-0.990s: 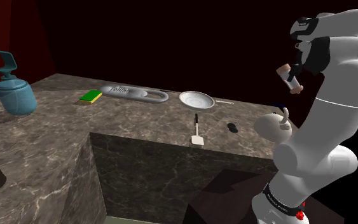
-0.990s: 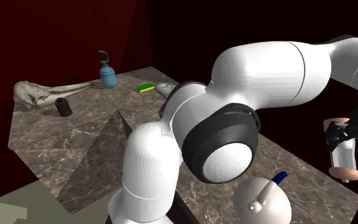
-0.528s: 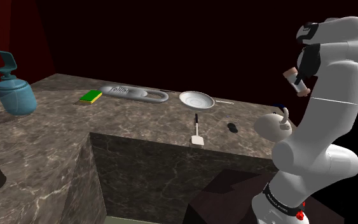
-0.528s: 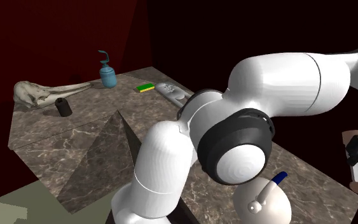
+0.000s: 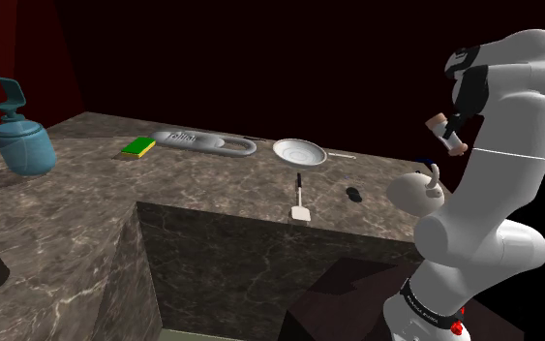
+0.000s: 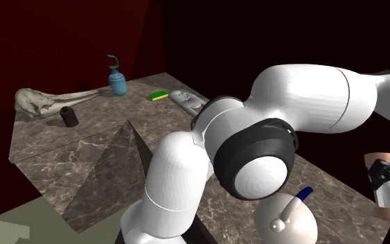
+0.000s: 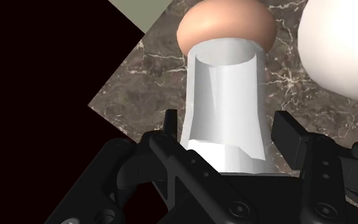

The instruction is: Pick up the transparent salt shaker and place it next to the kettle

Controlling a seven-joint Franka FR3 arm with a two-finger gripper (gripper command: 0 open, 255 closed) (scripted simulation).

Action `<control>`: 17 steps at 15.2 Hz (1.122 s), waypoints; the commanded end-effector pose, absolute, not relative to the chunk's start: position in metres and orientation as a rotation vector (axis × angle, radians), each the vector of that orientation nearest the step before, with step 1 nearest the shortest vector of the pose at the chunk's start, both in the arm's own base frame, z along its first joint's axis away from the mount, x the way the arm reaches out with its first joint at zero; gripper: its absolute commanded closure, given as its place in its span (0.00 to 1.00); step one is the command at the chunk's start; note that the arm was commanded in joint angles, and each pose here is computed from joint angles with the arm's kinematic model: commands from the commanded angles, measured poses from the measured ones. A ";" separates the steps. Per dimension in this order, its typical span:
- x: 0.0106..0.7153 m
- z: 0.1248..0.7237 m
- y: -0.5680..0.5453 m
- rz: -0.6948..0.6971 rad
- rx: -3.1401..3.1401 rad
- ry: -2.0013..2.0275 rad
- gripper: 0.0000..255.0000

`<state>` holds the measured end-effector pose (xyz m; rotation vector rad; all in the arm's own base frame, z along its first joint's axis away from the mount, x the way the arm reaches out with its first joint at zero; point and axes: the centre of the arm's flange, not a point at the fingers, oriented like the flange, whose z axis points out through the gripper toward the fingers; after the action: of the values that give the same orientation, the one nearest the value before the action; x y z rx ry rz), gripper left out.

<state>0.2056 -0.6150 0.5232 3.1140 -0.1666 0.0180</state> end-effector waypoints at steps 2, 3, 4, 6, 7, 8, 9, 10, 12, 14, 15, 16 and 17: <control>0.205 0.507 -0.614 0.018 3.113 -0.167 1.00; 0.205 0.502 -0.614 0.018 3.113 -0.167 1.00; 0.205 0.497 -0.614 0.018 3.113 -0.167 1.00; 0.205 0.486 -0.614 0.018 3.113 -0.167 1.00; 0.205 0.481 -0.614 0.018 3.113 -0.167 1.00; 0.205 0.476 -0.614 0.018 3.113 -0.167 1.00; 0.205 0.470 -0.614 0.018 3.113 -0.167 1.00; 0.205 0.465 -0.614 0.018 3.113 -0.167 1.00; 0.205 0.455 -0.614 0.018 3.113 -0.167 1.00; 0.205 0.444 -0.614 0.018 3.113 -0.167 1.00; 0.205 0.439 -0.614 0.018 3.113 -0.167 1.00; 0.205 0.434 -0.614 0.018 3.113 -0.167 1.00; 0.205 0.428 -0.614 0.018 3.113 -0.167 1.00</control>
<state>0.2037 -0.6153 0.4334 3.1140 -0.1664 0.0180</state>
